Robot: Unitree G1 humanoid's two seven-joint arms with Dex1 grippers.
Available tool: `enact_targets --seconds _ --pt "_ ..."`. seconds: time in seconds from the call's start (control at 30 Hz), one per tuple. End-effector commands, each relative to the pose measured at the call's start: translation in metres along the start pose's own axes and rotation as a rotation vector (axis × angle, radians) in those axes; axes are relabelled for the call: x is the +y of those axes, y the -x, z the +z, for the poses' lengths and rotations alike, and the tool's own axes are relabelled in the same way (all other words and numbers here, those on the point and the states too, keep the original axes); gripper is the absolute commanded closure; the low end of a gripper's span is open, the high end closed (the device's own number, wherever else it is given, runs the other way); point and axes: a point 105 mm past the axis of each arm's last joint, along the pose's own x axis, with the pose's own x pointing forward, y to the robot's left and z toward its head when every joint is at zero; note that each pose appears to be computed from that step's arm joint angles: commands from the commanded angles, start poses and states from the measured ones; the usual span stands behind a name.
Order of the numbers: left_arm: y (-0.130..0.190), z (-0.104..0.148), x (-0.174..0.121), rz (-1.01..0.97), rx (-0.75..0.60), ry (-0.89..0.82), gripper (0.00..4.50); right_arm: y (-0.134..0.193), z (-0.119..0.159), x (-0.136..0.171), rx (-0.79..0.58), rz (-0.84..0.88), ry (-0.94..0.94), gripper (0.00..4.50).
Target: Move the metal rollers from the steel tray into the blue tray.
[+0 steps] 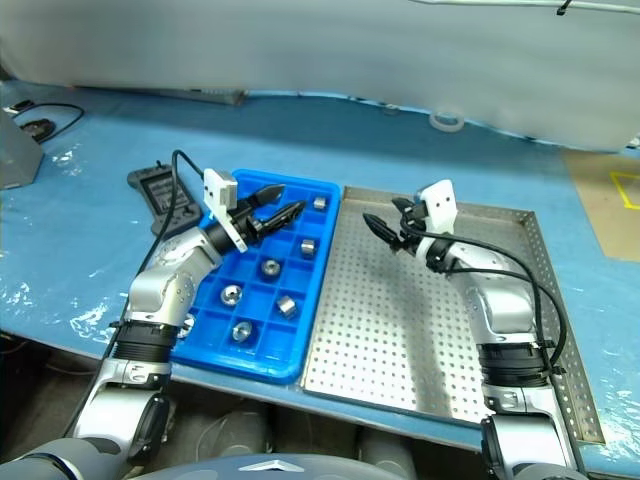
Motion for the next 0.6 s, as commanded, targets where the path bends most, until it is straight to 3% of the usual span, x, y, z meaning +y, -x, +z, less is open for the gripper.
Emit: enact_targets --seconds 0.03,0.6 --pt "0.0005 0.0176 -0.0022 0.007 -0.054 -0.047 0.54 -0.0063 0.0202 0.0018 -0.061 0.024 0.046 0.76" --pt "0.0050 0.0165 0.0013 0.030 -0.047 -0.055 0.54 -0.0088 0.0195 0.0015 -0.051 0.034 0.050 0.76"
